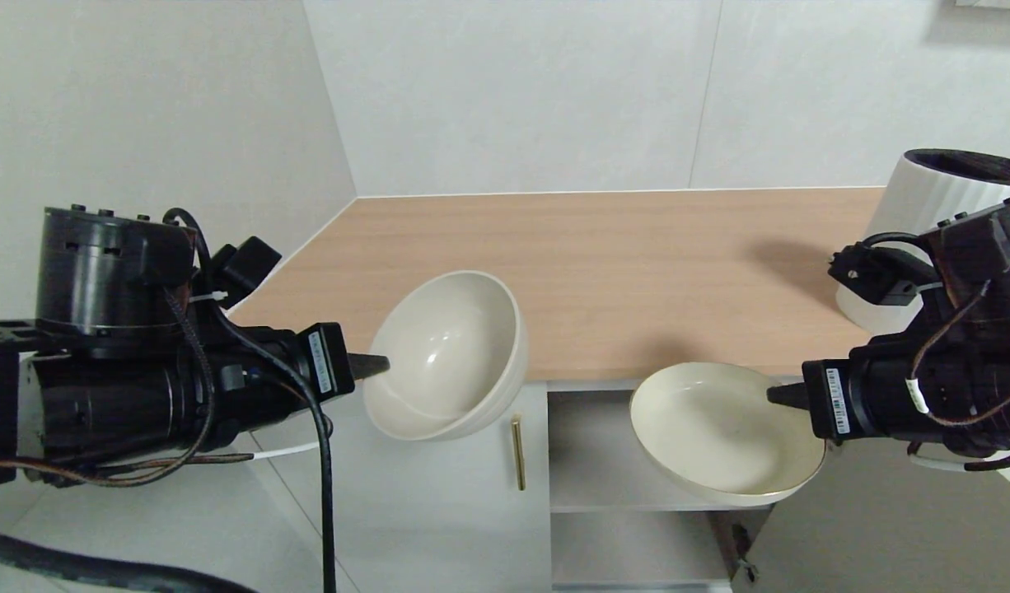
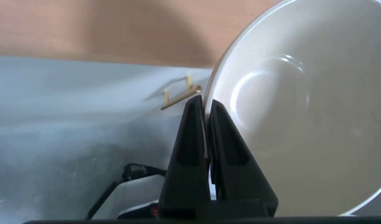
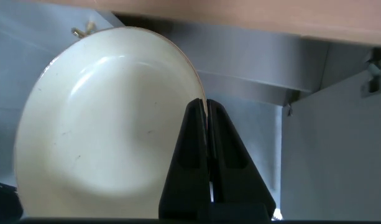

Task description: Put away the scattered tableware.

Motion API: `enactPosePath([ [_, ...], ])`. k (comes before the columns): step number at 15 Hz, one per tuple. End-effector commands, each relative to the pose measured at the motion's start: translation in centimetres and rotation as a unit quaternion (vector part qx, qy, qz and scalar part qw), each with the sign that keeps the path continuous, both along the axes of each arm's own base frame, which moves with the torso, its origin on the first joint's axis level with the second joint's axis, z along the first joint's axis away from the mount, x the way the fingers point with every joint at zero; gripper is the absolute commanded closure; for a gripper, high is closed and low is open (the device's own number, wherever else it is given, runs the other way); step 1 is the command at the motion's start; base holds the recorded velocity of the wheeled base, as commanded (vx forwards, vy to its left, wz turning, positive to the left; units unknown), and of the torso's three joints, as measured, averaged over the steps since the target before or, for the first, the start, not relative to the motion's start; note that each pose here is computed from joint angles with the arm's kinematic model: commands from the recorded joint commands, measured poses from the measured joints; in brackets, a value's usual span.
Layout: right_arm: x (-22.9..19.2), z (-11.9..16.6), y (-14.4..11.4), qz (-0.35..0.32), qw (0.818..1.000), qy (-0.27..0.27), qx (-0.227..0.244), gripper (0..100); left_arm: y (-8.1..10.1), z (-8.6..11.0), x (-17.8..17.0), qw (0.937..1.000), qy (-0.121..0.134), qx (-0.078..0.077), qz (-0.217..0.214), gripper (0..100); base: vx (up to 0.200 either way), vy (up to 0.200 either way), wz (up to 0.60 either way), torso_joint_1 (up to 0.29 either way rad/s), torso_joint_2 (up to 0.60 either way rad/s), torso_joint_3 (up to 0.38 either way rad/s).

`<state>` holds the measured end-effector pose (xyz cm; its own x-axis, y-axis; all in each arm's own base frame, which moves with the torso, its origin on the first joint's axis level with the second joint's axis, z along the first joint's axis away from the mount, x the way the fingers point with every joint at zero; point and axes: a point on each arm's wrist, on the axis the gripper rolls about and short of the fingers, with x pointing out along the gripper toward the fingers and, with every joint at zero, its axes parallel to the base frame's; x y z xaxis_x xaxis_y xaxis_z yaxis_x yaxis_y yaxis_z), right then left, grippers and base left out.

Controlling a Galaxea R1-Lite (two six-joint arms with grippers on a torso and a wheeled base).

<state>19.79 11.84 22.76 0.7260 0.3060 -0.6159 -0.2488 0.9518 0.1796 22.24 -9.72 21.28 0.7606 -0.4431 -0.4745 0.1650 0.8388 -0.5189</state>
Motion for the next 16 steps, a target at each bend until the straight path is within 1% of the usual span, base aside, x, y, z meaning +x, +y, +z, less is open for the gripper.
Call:
enactPosePath([
  [1, 0.08, -0.13, 0.05, 0.000, 1.000, 0.002, -0.002, 100, -0.04, 0.01, -0.01, 1.0000, 0.000, 0.000, -0.001, 100, 0.000, 0.000, 0.00, -0.144, 0.39, 0.222],
  [10, 0.23, -0.31, 0.14, 0.000, 1.000, 0.006, -0.004, 100, -0.06, -0.02, 0.02, 1.0000, 0.000, 0.000, -0.001, 100, 0.000, 0.000, 0.00, -0.172, 0.46, 0.284],
  [14, 0.43, -0.56, 0.26, -0.001, 1.000, 0.010, -0.007, 100, -0.06, -0.02, 0.02, 1.0000, 0.000, 0.000, -0.001, 100, 0.000, 0.000, 0.00, -0.135, 0.45, 0.315],
  [16, 0.43, -0.56, 0.26, -0.001, 1.000, 0.010, -0.007, 100, -0.06, -0.02, 0.02, 1.0000, 0.000, 0.000, -0.001, 100, 0.000, 0.000, 0.00, -0.073, 0.31, 0.212],
])
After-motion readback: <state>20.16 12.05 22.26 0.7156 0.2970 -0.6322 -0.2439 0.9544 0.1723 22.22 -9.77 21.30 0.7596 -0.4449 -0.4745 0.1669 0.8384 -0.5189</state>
